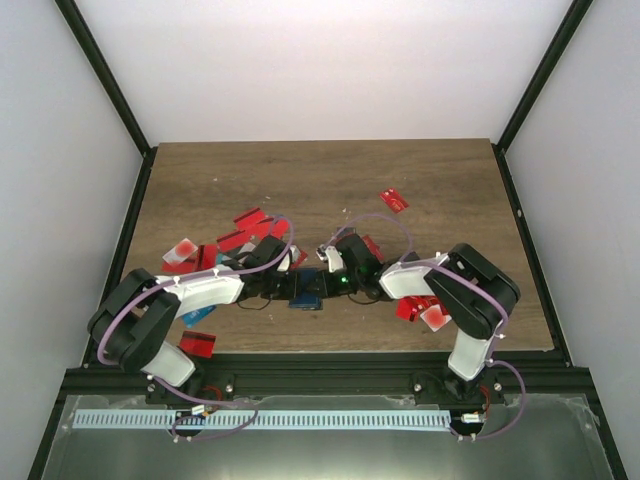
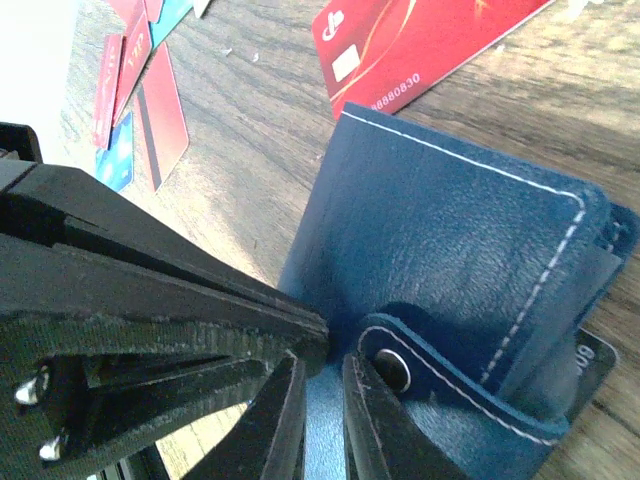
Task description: Put the credit cards into the card holder
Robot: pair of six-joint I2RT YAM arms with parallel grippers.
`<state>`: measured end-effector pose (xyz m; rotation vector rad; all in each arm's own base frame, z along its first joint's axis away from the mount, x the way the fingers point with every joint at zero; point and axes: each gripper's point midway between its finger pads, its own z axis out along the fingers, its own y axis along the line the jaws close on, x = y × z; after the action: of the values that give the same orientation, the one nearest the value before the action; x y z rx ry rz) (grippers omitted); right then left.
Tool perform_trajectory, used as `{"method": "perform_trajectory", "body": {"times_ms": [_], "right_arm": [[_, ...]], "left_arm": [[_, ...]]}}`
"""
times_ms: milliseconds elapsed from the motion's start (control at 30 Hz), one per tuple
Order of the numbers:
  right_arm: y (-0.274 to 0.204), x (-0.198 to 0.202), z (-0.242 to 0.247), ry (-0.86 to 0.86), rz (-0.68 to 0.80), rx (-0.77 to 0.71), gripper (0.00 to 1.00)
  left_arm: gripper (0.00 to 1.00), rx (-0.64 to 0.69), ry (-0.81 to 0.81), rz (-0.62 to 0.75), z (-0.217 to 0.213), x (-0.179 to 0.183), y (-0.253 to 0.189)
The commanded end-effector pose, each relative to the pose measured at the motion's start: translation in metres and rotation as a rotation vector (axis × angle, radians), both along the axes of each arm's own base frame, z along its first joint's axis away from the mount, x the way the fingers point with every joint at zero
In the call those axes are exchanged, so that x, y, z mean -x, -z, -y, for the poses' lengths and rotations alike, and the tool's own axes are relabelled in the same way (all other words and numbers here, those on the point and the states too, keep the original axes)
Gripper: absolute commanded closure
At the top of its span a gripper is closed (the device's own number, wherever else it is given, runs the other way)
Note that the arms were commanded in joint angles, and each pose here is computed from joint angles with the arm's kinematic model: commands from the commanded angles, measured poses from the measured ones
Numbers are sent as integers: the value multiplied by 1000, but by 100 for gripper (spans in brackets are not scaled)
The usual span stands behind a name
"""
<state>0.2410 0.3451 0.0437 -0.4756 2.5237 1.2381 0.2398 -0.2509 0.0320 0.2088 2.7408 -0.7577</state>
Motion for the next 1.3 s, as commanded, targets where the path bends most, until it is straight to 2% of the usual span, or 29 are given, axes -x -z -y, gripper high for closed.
{"method": "perform_trajectory", "body": {"times_ms": [0,233,467,700,1100,1267], "right_arm": [[-6,-13,-8,-1,14,-28,86],[-18,-2,-15,-70,-35,-66,87],[-46,-1,-2,-66,4,-67,86],[-36,10,12,-33,-14,-59,87],[-11,25,20,8,-76,-128,97],[-4,26,22,20,-85,-130,98]], "left_arm": [[96,-10,27,-39,0,10,11],[96,-4,25,-32,0,9,9],[96,8,14,0,1,4,-1],[96,1,13,5,2,0,-5],[94,26,15,19,10,-7,-21],[94,17,22,3,12,-7,-17]]}}
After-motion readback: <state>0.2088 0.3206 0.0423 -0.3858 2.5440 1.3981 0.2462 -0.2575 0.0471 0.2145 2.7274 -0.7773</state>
